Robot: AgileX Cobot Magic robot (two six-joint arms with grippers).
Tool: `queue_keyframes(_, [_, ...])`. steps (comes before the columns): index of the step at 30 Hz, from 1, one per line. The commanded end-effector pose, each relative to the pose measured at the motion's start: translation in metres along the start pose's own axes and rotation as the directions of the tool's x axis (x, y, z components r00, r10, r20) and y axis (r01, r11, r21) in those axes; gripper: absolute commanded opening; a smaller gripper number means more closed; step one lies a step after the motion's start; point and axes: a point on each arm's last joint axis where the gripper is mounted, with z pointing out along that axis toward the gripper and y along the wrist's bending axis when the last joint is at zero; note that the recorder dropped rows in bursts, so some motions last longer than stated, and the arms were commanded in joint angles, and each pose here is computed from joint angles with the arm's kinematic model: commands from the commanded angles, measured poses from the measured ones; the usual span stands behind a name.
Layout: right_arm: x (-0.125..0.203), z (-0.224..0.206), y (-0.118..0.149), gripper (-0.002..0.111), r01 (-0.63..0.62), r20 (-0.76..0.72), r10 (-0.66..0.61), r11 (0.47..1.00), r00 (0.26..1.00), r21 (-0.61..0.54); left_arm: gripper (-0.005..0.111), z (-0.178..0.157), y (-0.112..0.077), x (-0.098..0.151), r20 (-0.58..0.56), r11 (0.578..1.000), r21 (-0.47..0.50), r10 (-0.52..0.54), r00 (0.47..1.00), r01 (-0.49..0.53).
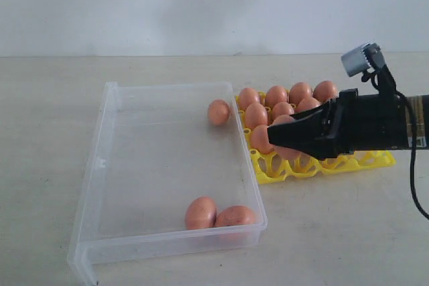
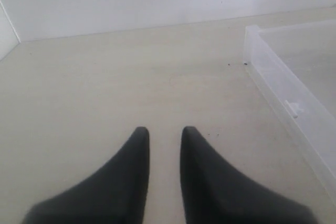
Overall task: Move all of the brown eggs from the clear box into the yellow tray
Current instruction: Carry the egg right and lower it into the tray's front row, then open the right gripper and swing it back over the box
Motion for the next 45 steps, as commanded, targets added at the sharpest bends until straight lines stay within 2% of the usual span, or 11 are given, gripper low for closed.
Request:
queue_keyframes(1, [0.004,0.013,0.005,0.0,0.048,-0.069,-0.047,0.999,0.997,0.012,0.005,0.0,-0.001,0.001,-0.004,0.999,0.016,-0.035,0.999,0.035])
queue_keyframes(4, [0.006,0.025,0.008,0.0,0.12,-0.121,-0.11,0.99,0.986,0.072,-0.004,0.0,-0.001,0.001,-0.004,0.999,0.016,-0.036,0.999,0.037])
queue_keyframes(7, [-0.001,0.034,0.002,0.0,0.22,-0.093,-0.203,0.945,0.975,0.241,-0.004,0.0,-0.001,0.001,-0.001,0.999,0.017,-0.036,0.999,0.037])
queue_keyframes(12, [-0.004,0.035,-0.002,0.0,0.209,-0.047,-0.204,0.939,0.978,0.271,-0.004,0.0,-0.001,0.001,-0.001,1.0,0.012,-0.025,1.0,0.025])
queue_keyframes(14, [0.006,0.04,-0.007,0.0,0.206,-0.081,-0.191,0.942,0.978,0.267,0.009,0.0,-0.001,0.001,-0.001,1.0,0.012,-0.025,1.0,0.025])
queue_keyframes(18, [0.024,0.05,-0.015,0.0,0.164,-0.112,-0.141,0.957,0.984,0.239,0.048,0.0,0.0,0.001,-0.002,1.0,0.003,-0.001,1.0,0.001])
queue_keyframes(29, [0.02,0.051,-0.012,0.001,0.163,-0.062,-0.153,0.963,0.986,0.214,0.051,0.0,0.003,0.0,0.001,0.995,-0.034,0.096,0.995,-0.096])
queue_keyframes(33, [0.019,0.051,-0.012,0.014,0.161,-0.053,-0.154,0.965,0.987,0.209,0.051,0.0,0.003,0.0,0.001,0.995,-0.034,0.096,0.995,-0.096])
queue_keyframes(37, [0.02,0.051,-0.013,0.043,0.16,-0.062,-0.149,0.962,0.987,0.221,0.051,0.0,0.003,0.001,-0.001,0.995,-0.034,0.096,0.995,-0.096])
queue_keyframes(39, [0.02,0.051,-0.013,0.05,0.164,-0.063,-0.153,0.962,0.986,0.22,0.051,0.0,0.003,0.001,-0.001,0.995,-0.034,0.096,0.995,-0.096])
queue_keyframes(45, [0.019,0.05,-0.017,0.061,0.131,-0.052,-0.121,0.956,0.991,0.264,0.064,0.0,0.004,0.0,-0.001,0.99,-0.048,0.132,0.991,-0.132])
